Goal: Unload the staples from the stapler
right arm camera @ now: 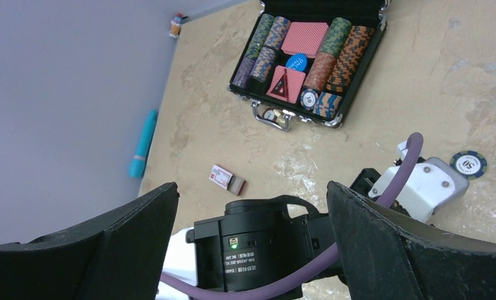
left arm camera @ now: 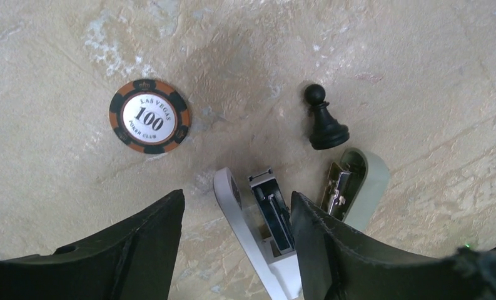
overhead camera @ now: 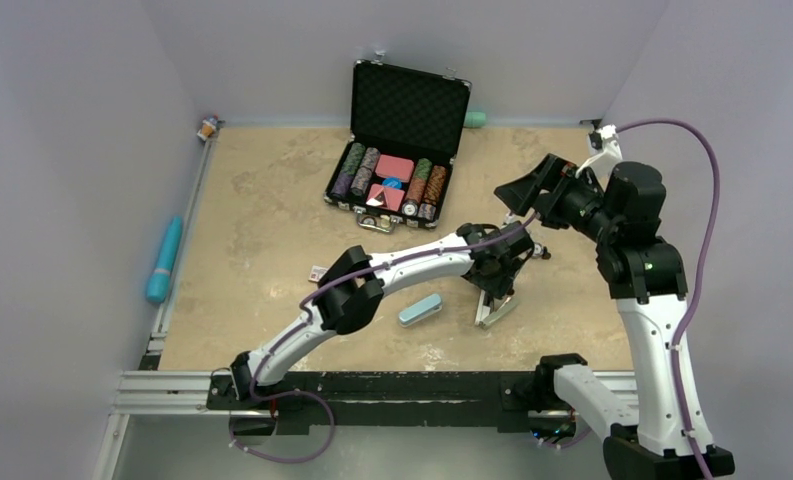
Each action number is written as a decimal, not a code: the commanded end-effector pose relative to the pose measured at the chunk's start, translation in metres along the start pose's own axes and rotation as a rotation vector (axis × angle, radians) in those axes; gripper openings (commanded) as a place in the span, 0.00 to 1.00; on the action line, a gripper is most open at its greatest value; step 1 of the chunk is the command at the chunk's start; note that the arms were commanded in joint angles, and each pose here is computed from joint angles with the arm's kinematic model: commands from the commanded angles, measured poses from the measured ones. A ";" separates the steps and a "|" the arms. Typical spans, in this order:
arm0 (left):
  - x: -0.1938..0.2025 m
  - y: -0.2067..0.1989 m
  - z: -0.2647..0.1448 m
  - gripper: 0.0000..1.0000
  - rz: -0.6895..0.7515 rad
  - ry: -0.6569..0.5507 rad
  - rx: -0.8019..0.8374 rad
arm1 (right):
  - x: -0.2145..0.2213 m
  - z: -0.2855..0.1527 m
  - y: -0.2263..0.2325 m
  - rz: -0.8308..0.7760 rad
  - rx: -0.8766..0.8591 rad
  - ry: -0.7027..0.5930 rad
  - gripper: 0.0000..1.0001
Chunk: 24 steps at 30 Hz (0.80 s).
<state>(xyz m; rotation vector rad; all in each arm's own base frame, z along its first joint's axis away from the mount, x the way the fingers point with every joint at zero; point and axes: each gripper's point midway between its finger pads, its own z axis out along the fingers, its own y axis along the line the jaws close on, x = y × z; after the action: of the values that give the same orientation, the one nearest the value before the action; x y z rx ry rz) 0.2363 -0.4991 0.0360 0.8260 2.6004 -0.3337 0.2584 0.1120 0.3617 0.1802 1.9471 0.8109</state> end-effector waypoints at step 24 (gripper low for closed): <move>0.005 -0.007 0.000 0.22 -0.216 0.113 0.161 | 0.000 0.011 0.004 0.007 -0.049 0.004 0.92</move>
<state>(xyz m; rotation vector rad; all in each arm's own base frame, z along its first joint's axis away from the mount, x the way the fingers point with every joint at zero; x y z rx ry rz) 0.2385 -0.5060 0.0243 0.6664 2.7308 -0.4658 0.2642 0.1158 0.3505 0.1829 1.9700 0.8346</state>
